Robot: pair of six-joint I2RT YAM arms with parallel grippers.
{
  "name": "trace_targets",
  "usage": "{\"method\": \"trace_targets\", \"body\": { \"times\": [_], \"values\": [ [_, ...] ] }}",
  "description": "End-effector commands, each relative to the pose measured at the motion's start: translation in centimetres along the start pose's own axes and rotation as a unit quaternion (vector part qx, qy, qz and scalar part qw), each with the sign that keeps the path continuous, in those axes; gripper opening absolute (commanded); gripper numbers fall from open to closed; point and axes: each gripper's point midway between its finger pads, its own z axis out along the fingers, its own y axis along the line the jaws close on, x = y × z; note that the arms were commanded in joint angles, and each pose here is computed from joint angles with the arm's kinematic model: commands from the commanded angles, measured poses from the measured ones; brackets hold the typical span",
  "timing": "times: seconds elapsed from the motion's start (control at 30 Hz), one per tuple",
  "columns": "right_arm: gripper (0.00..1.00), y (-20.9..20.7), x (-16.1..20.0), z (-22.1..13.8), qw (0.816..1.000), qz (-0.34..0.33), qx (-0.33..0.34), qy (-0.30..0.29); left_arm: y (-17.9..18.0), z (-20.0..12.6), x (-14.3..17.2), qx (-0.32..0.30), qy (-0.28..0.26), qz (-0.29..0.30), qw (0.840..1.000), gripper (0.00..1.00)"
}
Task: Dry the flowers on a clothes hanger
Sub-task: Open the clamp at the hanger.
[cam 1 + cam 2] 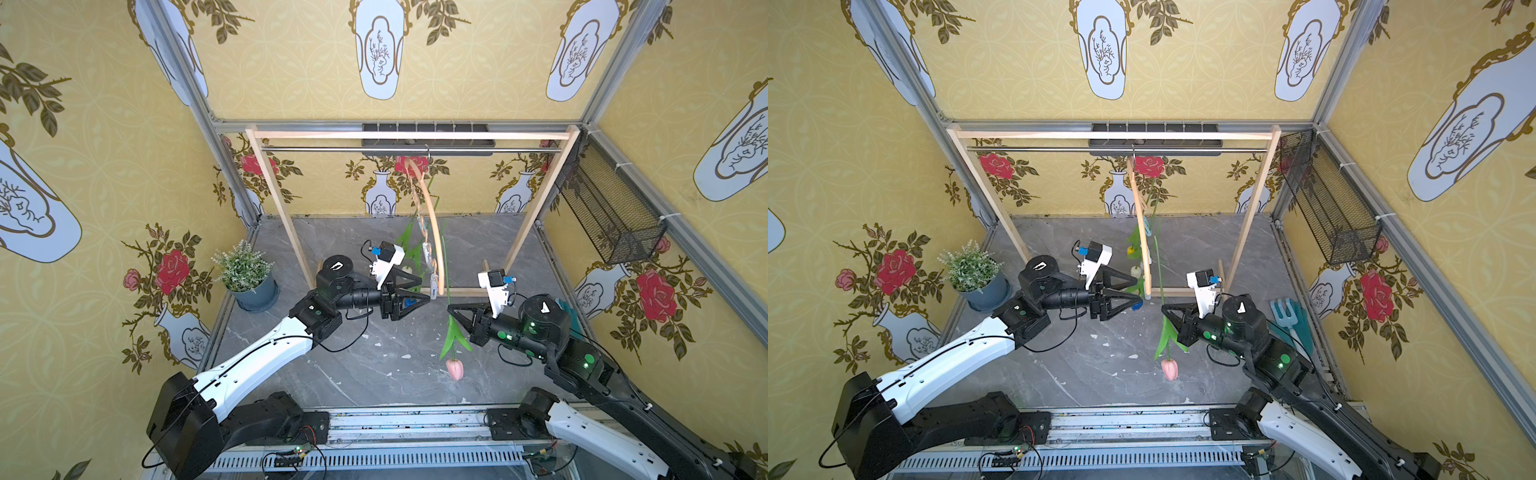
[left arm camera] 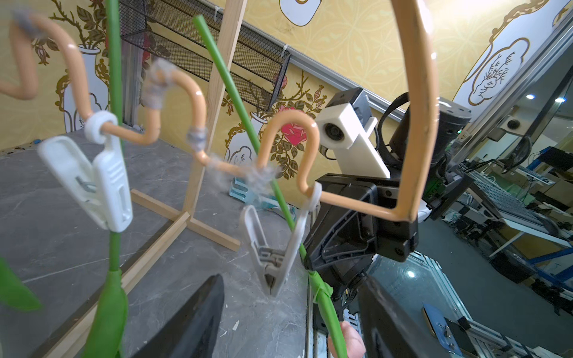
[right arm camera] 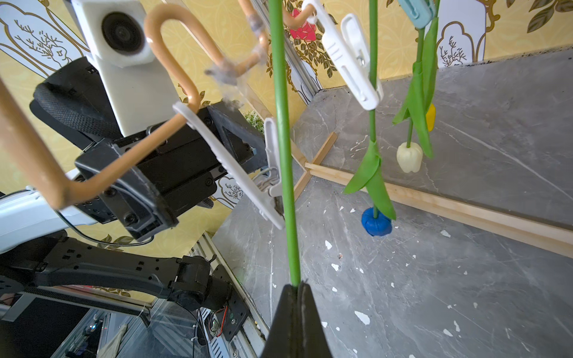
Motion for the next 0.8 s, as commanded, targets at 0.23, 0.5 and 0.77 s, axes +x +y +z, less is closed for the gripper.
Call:
{"method": "trace_targets", "body": {
  "times": [0.23,0.5,0.77],
  "values": [
    [0.0,1.0,-1.2,-0.3,0.999,-0.009,-0.02,-0.026,-0.6,1.0,-1.6,0.034,-0.002,0.026,0.999,0.74],
    [0.0,1.2,-1.4,-0.4,0.999,-0.01,-0.023,-0.028,0.2,1.8,-2.0,0.028,0.0,0.033,0.999,0.74],
    [0.0,1.3,-1.4,-0.5,0.999,-0.009,-0.028,-0.028,1.1,2.3,-2.2,0.014,0.004,0.039,0.999,0.71]
  ]
}}
